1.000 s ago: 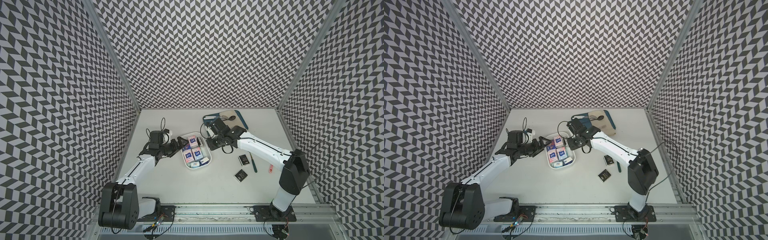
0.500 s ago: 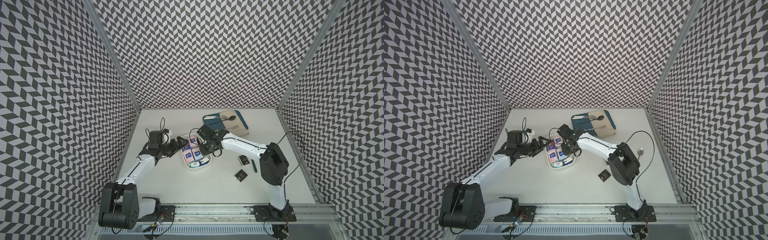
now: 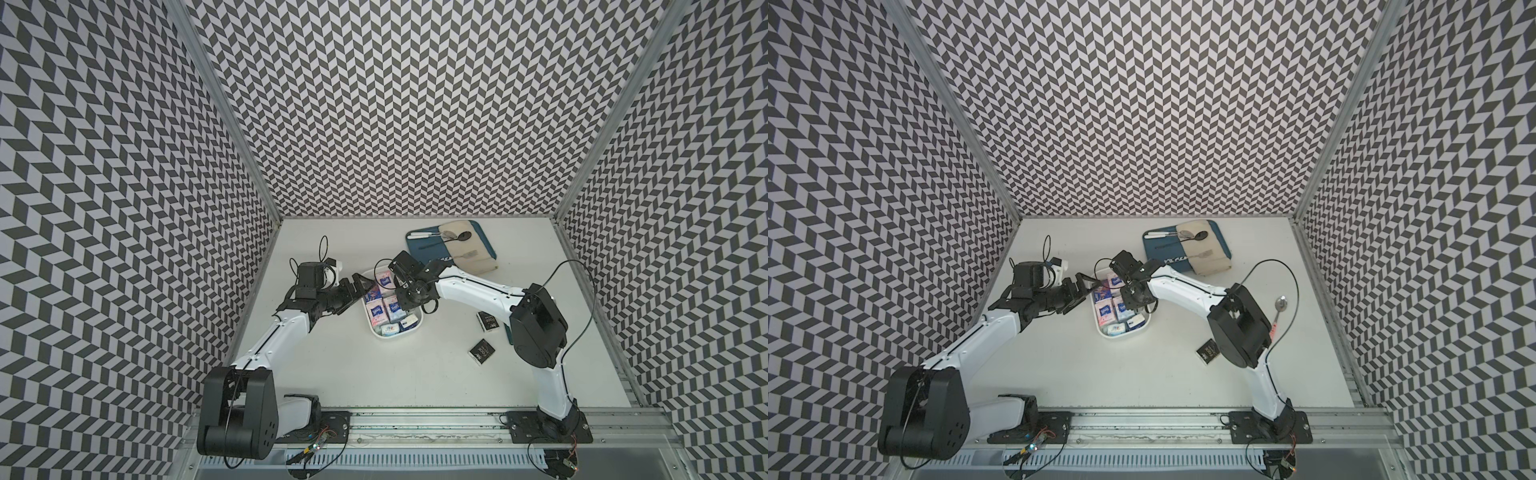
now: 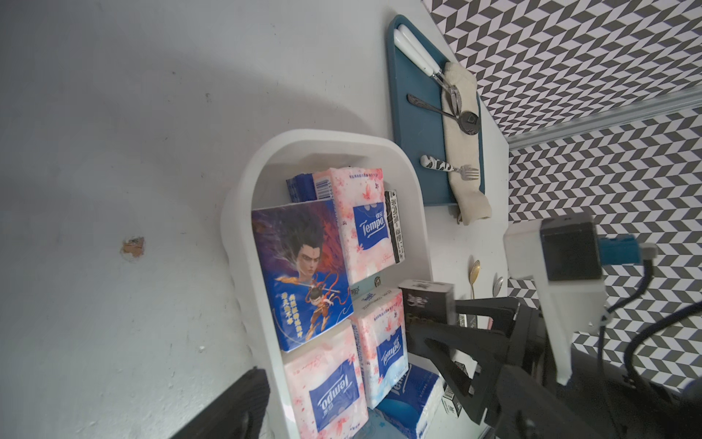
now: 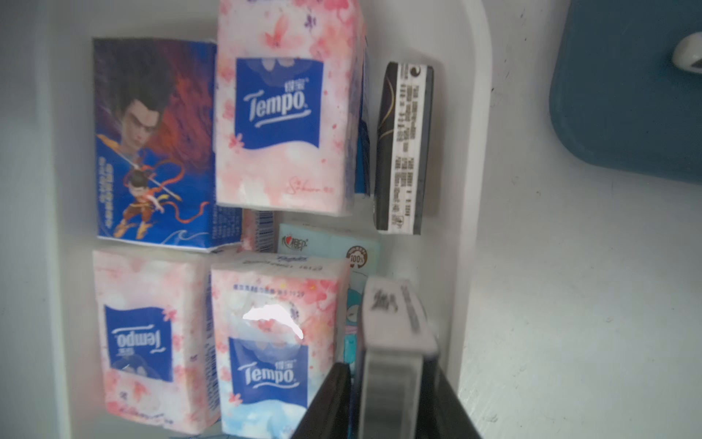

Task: Put the pocket tissues into the storage box
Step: Place the pocket tissues in the storage box, then pick up the pocket tissues from the center of the board.

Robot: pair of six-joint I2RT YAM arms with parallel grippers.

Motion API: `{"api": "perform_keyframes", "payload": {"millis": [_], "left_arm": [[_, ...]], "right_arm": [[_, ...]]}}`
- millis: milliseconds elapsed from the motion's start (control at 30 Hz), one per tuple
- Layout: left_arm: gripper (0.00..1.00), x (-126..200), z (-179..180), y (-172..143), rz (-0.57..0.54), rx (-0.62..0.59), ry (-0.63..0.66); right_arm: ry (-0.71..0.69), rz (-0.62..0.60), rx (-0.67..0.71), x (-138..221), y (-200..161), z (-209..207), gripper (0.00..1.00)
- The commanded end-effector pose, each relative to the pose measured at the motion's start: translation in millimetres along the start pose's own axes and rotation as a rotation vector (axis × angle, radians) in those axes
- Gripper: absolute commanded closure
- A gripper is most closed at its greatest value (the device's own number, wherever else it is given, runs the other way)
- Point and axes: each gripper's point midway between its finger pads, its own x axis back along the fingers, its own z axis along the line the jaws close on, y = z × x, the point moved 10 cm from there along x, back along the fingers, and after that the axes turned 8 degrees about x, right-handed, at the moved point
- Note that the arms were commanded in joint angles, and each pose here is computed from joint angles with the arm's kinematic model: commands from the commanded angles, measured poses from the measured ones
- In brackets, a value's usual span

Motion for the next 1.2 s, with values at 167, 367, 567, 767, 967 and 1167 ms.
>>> {"api": "perform_keyframes", "payload": {"millis": [167,367,567,767,967,1167], "left_arm": [[0.0,5.8,-5.9,1.4,-0.019,-0.025,-0.027],[0.0,6.2,-16.1,1.9,-0.015,-0.047,-0.043],[0.0,-3.9,-33.5,-3.2,0.029,-0.094,-0.061],[0.0,-21.1,-57.9,-12.4,0.074,-0.176,-0.039],[0.0,-41.9,-76.2,-25.1,0.133,-0.239,-0.022],[0.0,-58.4,-89.1,-37.7,0.187,-0.276,-0.016]], "right_arm": [[-0.04,-0.143,-0.023,45.7,18.0,-4.9,0.55],[-0.066,-0.178,-0.063,66.5,14.0,-24.9,0.54],[-0.061,-0.164,-0.156,72.1,-15.3,-80.5,0.54],[-0.025,-0.17,-0.282,77.8,-61.4,-143.3,0.5],[-0.015,-0.133,-0.408,72.2,-104.7,-184.5,0.49],[-0.046,-0.077,-0.464,53.7,-139.4,-199.4,0.45]]}}
